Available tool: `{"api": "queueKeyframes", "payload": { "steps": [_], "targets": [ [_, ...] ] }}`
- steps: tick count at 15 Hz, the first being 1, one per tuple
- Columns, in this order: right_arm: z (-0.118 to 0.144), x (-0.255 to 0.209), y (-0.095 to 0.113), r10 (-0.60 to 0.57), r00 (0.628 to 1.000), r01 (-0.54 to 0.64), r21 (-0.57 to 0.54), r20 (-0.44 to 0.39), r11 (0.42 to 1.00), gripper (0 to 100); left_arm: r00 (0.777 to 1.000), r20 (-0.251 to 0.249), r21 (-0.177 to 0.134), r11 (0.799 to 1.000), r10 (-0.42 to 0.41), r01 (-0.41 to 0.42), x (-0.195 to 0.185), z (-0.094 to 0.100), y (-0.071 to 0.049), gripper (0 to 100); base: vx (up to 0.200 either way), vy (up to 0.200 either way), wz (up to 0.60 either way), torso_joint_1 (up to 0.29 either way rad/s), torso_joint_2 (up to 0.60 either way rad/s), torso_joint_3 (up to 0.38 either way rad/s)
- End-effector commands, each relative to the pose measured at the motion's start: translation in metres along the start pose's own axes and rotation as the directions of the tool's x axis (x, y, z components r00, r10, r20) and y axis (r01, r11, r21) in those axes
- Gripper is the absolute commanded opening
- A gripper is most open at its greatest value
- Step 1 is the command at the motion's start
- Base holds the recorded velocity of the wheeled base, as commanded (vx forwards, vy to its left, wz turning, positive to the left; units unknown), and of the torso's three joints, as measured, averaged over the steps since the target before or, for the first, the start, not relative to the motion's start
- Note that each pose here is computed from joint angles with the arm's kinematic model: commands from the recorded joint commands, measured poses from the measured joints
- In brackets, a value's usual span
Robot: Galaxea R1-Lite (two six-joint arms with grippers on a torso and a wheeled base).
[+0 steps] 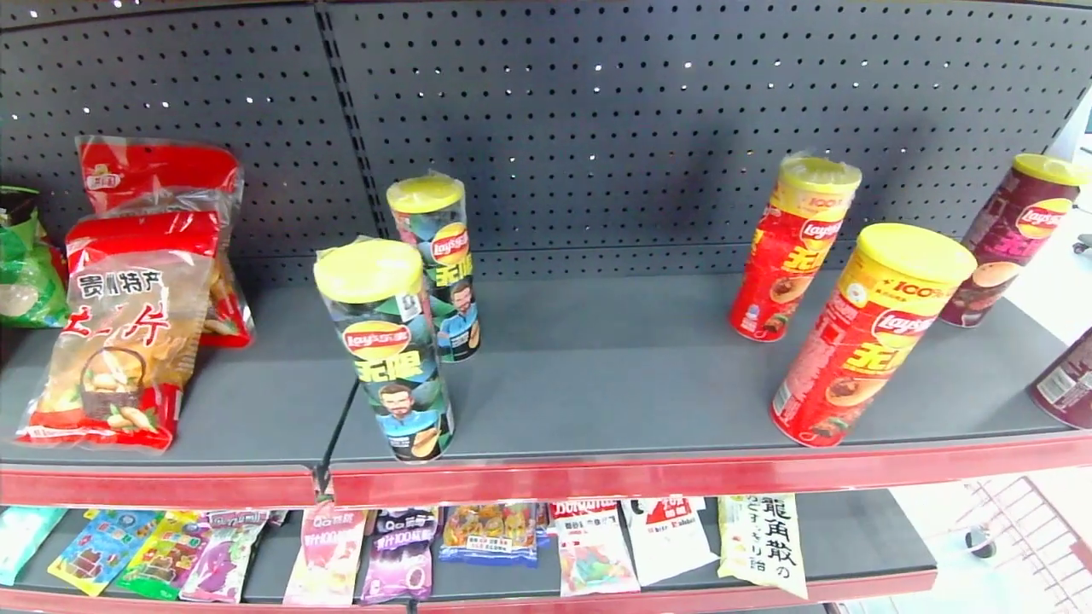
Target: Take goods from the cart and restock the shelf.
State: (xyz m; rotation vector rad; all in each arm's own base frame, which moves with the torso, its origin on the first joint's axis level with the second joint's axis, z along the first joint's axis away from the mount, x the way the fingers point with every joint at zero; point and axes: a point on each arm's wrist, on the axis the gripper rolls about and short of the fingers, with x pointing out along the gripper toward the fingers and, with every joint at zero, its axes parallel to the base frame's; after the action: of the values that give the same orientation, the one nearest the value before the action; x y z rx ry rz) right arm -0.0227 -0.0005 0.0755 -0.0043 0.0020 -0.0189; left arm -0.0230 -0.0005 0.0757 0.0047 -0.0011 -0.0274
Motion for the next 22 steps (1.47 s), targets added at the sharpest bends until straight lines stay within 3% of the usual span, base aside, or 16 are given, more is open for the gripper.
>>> {"api": "queueKeyframes", "payload": {
  "steps": [1,11,18,22],
  "targets": [
    [0.0,0.0,0.0,0.001,1.0,-0.001,0.0,0.0,1.0,100,1.0,-0.001,0.0,1.0,0.0,0.0,0.0001,0.0,0.0,100,0.0,-0.2,0.0,0.002,-0.01,0.002],
    [0.0,0.0,0.0,0.001,1.0,-0.001,0.001,0.0,1.0,100,1.0,-0.001,0.008,1.0,0.0,0.0,0.0001,0.0,0.0,100,0.0,-0.2,0.0,0.002,0.0,0.003],
    [0.0,0.0,-0.0001,-0.001,1.0,0.001,0.003,0.0,1.0,100,1.0,-0.001,0.003,1.0,0.0,0.0,0.0001,0.0,0.0,100,0.0,0.0,0.0,0.0,0.0,0.0],
    [0.0001,0.0,-0.0001,-0.001,1.0,0.001,0.003,0.002,1.0,100,1.0,-0.001,0.001,1.0,0.0,0.0,0.0001,0.0,0.0,100,-0.15,0.0,0.0,0.005,0.01,0.001]
  ]
}}
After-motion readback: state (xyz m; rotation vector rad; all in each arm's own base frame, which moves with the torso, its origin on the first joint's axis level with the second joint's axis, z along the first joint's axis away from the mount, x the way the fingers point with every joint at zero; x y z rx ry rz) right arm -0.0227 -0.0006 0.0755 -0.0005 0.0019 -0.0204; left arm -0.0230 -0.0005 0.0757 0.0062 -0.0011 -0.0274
